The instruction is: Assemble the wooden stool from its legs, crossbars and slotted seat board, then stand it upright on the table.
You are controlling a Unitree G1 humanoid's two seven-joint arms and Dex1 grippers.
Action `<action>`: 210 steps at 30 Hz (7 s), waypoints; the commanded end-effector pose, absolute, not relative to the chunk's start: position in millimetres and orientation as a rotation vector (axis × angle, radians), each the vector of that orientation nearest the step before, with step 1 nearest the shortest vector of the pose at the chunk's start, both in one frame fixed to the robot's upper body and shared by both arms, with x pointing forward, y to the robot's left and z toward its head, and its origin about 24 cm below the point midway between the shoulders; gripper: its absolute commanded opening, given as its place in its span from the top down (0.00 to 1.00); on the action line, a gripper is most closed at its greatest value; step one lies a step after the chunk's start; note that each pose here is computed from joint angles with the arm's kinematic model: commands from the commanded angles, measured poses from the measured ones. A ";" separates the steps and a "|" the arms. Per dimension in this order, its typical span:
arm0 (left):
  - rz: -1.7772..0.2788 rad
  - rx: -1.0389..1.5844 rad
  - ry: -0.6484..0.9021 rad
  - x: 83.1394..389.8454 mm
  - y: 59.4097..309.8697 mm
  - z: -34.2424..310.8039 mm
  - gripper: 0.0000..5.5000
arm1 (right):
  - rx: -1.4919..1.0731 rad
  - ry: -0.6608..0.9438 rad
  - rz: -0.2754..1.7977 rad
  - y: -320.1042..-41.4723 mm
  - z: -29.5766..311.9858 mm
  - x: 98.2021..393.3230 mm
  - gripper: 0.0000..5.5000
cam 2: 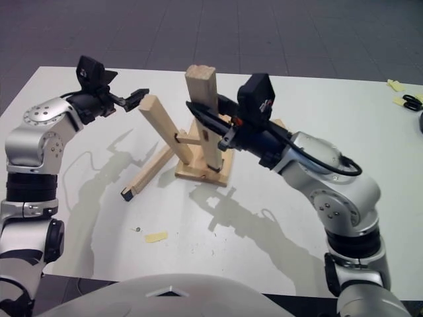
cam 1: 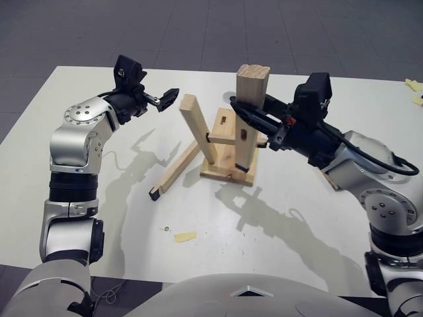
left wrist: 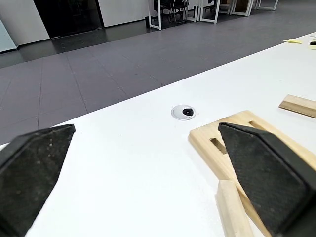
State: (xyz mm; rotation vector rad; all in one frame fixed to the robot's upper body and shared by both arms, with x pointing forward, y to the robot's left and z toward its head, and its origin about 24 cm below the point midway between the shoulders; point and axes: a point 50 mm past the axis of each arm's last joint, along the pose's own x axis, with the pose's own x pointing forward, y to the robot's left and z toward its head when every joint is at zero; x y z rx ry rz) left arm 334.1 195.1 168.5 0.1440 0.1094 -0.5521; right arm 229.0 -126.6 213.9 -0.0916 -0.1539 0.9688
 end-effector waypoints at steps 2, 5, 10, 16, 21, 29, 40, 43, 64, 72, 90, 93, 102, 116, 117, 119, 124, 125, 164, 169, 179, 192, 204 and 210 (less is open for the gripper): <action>-0.566 0.157 0.080 333.7 194.1 172.7 0.02 | -0.021 -0.264 0.953 -140.5 234.4 234.4 0.81; -0.573 0.142 0.045 334.4 192.8 179.9 0.02 | 0.172 -0.326 0.954 -147.7 247.1 237.3 0.81; -0.757 -0.020 -0.013 319.7 189.3 204.9 0.02 | 0.674 -0.471 0.951 -187.3 274.2 229.0 0.81; -1.263 -0.176 0.032 280.5 186.1 248.3 0.02 | 0.698 -0.533 0.766 -230.9 279.8 225.7 0.81; -1.391 -0.089 0.135 276.4 173.6 244.0 0.02 | 0.685 -0.533 0.661 -247.3 272.8 225.4 0.81; -1.433 0.065 0.220 282.8 153.4 212.0 0.06 | 0.641 -0.511 0.603 -250.0 265.8 230.0 0.81; -1.421 0.045 0.118 283.8 127.3 214.8 0.38 | 0.567 -0.432 0.522 -244.4 244.5 235.4 0.81; -1.389 0.054 0.071 279.7 126.1 220.3 0.46 | 0.506 -0.412 0.465 -247.1 239.6 235.9 0.81; -1.090 -0.097 0.023 260.6 92.3 194.7 0.81 | 0.029 -0.388 0.256 -202.9 181.2 264.3 0.81; -1.026 -0.134 0.024 253.2 89.9 183.9 1.00 | 0.013 -0.382 0.344 -195.2 163.3 284.2 0.81; -0.828 -0.082 -0.176 229.7 92.6 201.5 0.82 | 0.015 -0.342 0.489 -184.1 168.9 295.9 0.81; -0.865 -0.027 -0.161 222.1 94.2 202.7 0.73 | 0.010 -0.349 0.468 -188.0 169.1 296.0 0.81; -0.981 0.020 -0.046 205.1 97.9 197.2 0.44 | -0.013 -0.366 0.421 -197.5 169.3 296.9 0.81; -0.747 0.127 -0.020 225.9 86.8 174.9 0.18 | -0.022 -0.386 0.398 -193.4 166.6 291.8 0.81; -0.718 0.138 -0.029 228.7 87.6 175.1 0.22 | -0.027 -0.388 0.396 -193.8 166.5 292.0 0.81; -0.687 0.132 -0.029 231.5 89.0 173.7 0.27 | -0.033 -0.390 0.394 -194.3 166.7 292.8 0.81; -0.712 0.158 -0.011 228.0 91.8 167.8 0.44 | -0.045 -0.392 0.394 -195.9 167.9 294.9 0.81; -0.720 0.165 -0.006 226.8 91.9 166.5 0.45 | -0.048 -0.392 0.394 -196.2 168.0 294.9 0.81; -0.887 0.093 0.022 193.7 96.4 136.8 0.63 | -0.037 -0.342 0.569 -190.9 154.0 304.6 0.81; -0.877 0.106 0.032 194.0 97.4 133.1 0.63 | -0.018 -0.337 0.588 -183.7 151.3 298.3 0.81; -0.889 0.110 0.049 192.9 94.8 127.8 0.63 | 0.001 -0.321 0.622 -169.0 143.0 287.8 0.81; -0.870 0.122 0.052 191.6 94.0 123.8 0.63 | 0.013 -0.331 0.634 -166.1 150.6 284.9 0.81; -0.855 0.123 0.061 189.7 92.2 119.1 0.63 | 0.030 -0.338 0.676 -157.0 158.4 276.6 0.81; -0.866 0.117 0.079 189.3 93.5 116.2 0.63 | 0.039 -0.311 0.682 -151.6 148.0 270.3 0.81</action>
